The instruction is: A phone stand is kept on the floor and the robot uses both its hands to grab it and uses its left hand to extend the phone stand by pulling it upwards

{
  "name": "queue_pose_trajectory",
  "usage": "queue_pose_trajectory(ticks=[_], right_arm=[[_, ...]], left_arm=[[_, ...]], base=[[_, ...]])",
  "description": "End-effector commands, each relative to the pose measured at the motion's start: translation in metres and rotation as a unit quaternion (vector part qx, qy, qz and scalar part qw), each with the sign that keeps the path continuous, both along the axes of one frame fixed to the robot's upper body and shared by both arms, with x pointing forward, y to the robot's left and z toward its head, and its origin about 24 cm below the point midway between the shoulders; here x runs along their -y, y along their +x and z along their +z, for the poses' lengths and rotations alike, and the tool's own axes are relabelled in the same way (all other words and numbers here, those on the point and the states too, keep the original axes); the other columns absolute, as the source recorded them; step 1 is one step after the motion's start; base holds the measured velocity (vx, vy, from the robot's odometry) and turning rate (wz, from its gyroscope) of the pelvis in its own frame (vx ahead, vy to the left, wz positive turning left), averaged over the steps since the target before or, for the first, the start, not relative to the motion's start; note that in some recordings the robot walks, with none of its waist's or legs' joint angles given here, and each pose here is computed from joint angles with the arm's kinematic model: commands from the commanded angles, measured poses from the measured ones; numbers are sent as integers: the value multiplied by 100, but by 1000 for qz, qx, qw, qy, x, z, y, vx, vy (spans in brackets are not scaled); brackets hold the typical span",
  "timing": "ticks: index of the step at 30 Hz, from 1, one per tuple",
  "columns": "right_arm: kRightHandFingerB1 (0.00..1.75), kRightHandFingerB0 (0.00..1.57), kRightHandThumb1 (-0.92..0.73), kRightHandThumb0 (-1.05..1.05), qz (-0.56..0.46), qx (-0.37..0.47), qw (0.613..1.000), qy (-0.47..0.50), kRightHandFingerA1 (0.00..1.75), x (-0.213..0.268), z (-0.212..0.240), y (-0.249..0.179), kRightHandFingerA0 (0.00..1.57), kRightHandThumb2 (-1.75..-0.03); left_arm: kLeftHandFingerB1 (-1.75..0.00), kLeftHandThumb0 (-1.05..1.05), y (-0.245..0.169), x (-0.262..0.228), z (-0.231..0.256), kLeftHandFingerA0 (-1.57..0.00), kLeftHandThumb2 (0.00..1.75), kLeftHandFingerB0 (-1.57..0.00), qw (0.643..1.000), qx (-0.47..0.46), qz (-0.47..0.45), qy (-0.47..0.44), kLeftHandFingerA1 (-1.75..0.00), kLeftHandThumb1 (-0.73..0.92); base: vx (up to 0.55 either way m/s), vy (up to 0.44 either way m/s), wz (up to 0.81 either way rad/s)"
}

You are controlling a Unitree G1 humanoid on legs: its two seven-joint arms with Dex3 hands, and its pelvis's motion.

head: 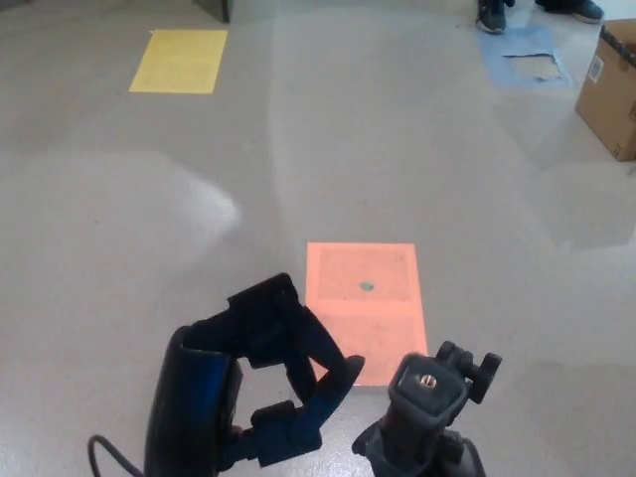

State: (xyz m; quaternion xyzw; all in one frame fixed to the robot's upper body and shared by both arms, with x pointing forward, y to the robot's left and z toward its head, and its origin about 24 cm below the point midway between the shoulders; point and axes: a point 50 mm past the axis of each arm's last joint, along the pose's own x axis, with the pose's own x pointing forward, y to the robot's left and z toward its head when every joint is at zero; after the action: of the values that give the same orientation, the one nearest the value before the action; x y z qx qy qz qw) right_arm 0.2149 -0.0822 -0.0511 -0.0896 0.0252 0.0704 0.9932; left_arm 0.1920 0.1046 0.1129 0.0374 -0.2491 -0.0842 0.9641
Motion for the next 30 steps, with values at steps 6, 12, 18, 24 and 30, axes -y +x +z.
queue_pose_trajectory(ticks=[6,12,18,24,30], right_arm=[[32,7,-59,-103,69,-44,993,-81,70,15,-6,-4,20,-77],[14,0,-51,-100,86,-50,990,-105,61,26,-1,-6,8,-78],[4,3,-48,-93,103,-52,984,-134,68,34,3,-7,21,-94],[0,0,-49,-92,140,-63,977,-150,63,36,12,-9,13,-97],[0,0,-64,-105,159,-77,968,-176,71,47,23,-16,6,-60]], left_arm=[[-38,-87,-17,-22,-30,-5,96,-11,988,-83,0,129,-38,59],[-5,-105,-31,-46,-64,0,111,0,970,-163,31,177,0,72],[-11,-105,-52,-66,-97,0,114,0,955,-223,55,189,0,73],[-7,-105,-74,-78,-113,0,115,0,944,-268,68,181,0,76],[-5,-105,-88,-80,-121,0,113,0,939,-286,69,177,-1,77]], base=[[0,0,0],[0,0,0],[0,0,0],[0,0,0],[0,0,0]])
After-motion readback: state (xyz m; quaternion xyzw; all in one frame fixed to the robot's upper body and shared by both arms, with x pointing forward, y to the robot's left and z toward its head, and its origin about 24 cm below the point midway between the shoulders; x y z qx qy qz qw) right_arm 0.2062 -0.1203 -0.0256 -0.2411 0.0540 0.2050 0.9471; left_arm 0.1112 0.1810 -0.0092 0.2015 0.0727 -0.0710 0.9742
